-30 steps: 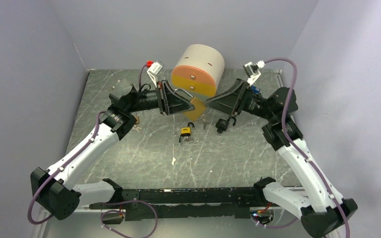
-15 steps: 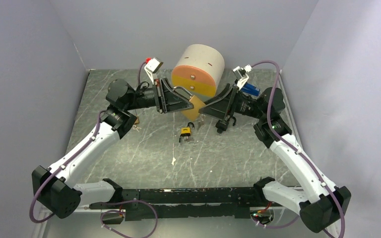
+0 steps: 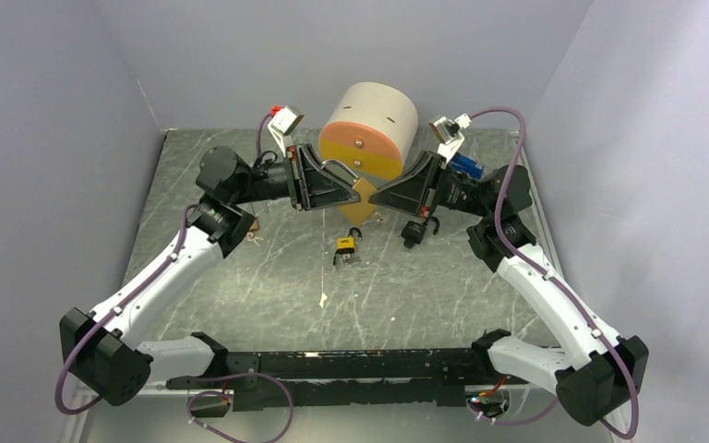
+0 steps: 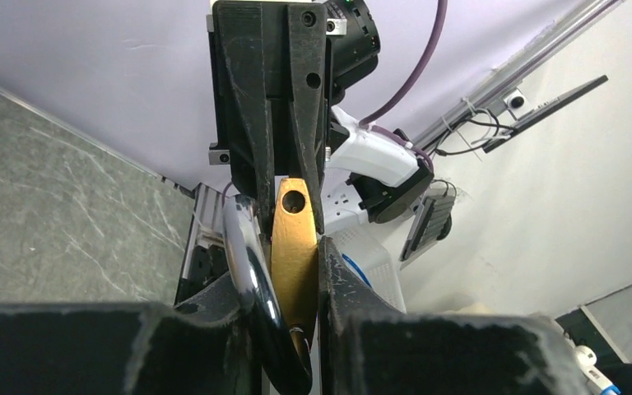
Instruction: Unlock with the key
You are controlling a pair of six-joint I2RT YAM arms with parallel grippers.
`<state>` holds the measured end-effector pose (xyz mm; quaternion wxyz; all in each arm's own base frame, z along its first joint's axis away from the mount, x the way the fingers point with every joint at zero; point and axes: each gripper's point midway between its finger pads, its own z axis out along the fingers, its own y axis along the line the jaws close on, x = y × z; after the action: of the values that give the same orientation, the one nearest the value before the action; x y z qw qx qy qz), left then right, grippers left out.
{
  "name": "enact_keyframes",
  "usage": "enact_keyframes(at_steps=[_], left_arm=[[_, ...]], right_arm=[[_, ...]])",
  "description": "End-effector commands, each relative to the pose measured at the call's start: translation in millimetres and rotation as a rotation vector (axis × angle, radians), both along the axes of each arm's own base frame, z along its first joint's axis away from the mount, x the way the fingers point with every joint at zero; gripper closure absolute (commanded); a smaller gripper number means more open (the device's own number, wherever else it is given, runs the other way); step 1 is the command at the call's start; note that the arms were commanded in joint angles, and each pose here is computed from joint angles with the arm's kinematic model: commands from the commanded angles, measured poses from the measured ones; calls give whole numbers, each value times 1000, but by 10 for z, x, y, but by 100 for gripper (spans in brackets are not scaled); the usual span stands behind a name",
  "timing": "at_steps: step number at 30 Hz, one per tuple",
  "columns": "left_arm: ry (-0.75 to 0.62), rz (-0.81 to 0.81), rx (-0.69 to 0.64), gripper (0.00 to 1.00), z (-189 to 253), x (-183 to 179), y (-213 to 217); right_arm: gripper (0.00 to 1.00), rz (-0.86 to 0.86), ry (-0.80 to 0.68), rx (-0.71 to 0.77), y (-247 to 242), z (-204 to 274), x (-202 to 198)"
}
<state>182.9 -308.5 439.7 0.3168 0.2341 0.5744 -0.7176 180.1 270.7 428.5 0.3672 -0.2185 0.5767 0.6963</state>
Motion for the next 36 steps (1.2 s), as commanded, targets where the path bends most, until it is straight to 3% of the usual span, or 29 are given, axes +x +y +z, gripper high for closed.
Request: enact_keyframes(at_steps=[1, 4, 5, 7, 9, 14, 19, 24, 27, 29, 31, 33, 36], left_arm=[[-157, 81, -68, 91, 467, -69, 121], [-128, 168, -18, 42, 396, 27, 156], [-114, 221, -8, 31, 366, 85, 186], [-80, 331, 34, 19, 252, 208, 261], [-34, 465, 101, 13, 104, 370, 376], [99, 701, 363, 11, -486, 632, 690], [81, 638, 489, 18, -761, 584, 668], [144, 591, 704, 36, -1099, 599, 709], [180, 540, 793, 66, -1229, 573, 708], [216, 521, 833, 78, -1335, 567, 701], [261, 556, 873, 72, -1426, 612, 752], [308, 627, 897, 45, -1481, 683, 842], [355, 809, 917, 29, -1501, 823, 1081]], right_arm=[[100, 43, -92, 23, -8, 166, -122], [100, 1, -107, 9, -23, 164, -90], [100, -13, -109, 0, -27, 148, -76], [100, -24, -119, -14, -33, 130, -72], [100, -24, -122, -21, -37, 104, -79], [100, -7, -123, -55, -35, 38, -105], [100, 31, -120, -87, -23, -23, -139], [100, 40, -131, -123, -19, -82, -135], [100, 31, -118, -145, -4, -141, -83], [100, 28, -94, -161, 15, -210, -35], [100, 17, -62, -179, 41, -304, 42], [100, 4, -19, -204, 71, -437, 126], [100, -17, 57, -245, 136, -685, 257]])
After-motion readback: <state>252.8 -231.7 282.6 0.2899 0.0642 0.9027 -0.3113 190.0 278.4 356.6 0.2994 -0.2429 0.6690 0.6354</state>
